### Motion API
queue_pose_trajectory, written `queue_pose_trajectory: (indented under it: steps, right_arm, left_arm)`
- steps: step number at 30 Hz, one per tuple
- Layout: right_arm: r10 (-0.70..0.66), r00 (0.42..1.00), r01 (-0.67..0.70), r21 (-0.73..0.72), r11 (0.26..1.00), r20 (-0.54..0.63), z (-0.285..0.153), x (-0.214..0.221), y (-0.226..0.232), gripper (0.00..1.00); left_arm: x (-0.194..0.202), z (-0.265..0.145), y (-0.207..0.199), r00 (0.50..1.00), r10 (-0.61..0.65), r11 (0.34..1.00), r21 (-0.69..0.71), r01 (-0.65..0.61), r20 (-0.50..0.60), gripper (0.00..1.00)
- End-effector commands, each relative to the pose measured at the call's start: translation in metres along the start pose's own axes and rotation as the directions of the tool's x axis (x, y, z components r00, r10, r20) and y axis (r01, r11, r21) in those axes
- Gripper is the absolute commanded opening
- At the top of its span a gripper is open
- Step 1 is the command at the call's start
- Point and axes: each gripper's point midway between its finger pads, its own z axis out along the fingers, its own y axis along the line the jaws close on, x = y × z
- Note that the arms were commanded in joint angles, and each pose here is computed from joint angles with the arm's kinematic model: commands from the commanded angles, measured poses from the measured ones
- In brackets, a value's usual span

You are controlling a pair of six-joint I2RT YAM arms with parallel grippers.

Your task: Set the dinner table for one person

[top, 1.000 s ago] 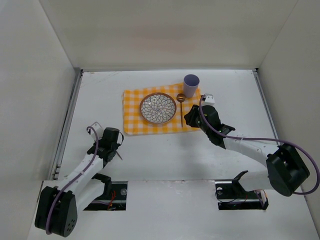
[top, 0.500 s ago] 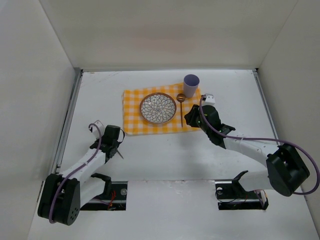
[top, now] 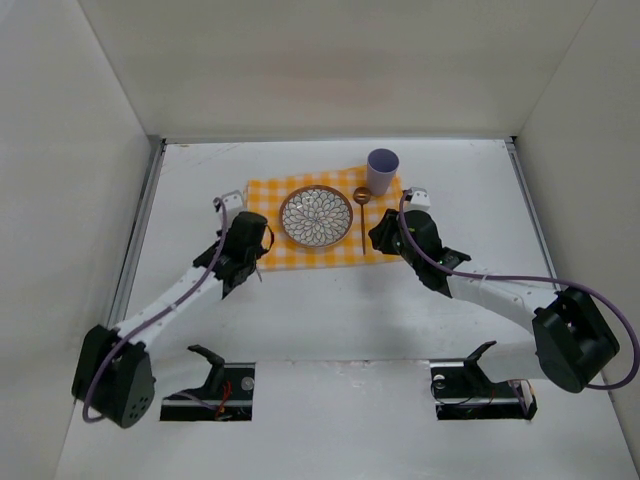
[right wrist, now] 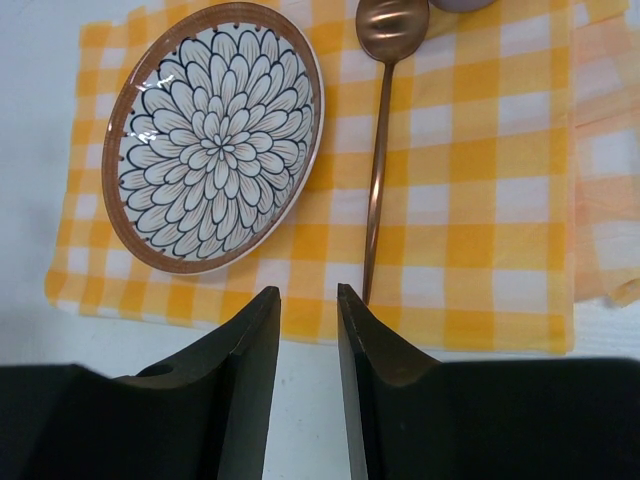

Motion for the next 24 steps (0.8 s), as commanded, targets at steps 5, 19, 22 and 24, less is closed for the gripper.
queue_pose_trajectory:
  steps: [5,19,22,24]
  right_arm:
    - [0.029,0.998,-0.027,-0.023,0.999,0.062,-0.002,-0.016,0.005,0.36]
    - [0.032,0.998,-0.031,-0.006,0.999,0.062,0.0,-0.016,-0.001,0.37]
    - [0.032,0.998,-0.032,0.0,0.999,0.06,0.002,-0.015,-0.003,0.37]
    - [0.03,0.998,-0.03,-0.002,1.0,0.056,0.002,-0.014,-0.002,0.37]
  left_arm:
    - [-0.03,0.042,-0.061,0.963,0.27,0.961,0.062,-0.271,0.022,0.02]
    - [-0.02,0.11,-0.07,0.92,0.391,0.92,0.001,-0.391,-0.023,0.02]
    - [-0.021,0.114,-0.075,0.917,0.399,0.917,0.004,-0.399,-0.019,0.02]
    - [-0.021,0.116,-0.077,0.916,0.4,0.917,0.006,-0.4,-0.018,0.02]
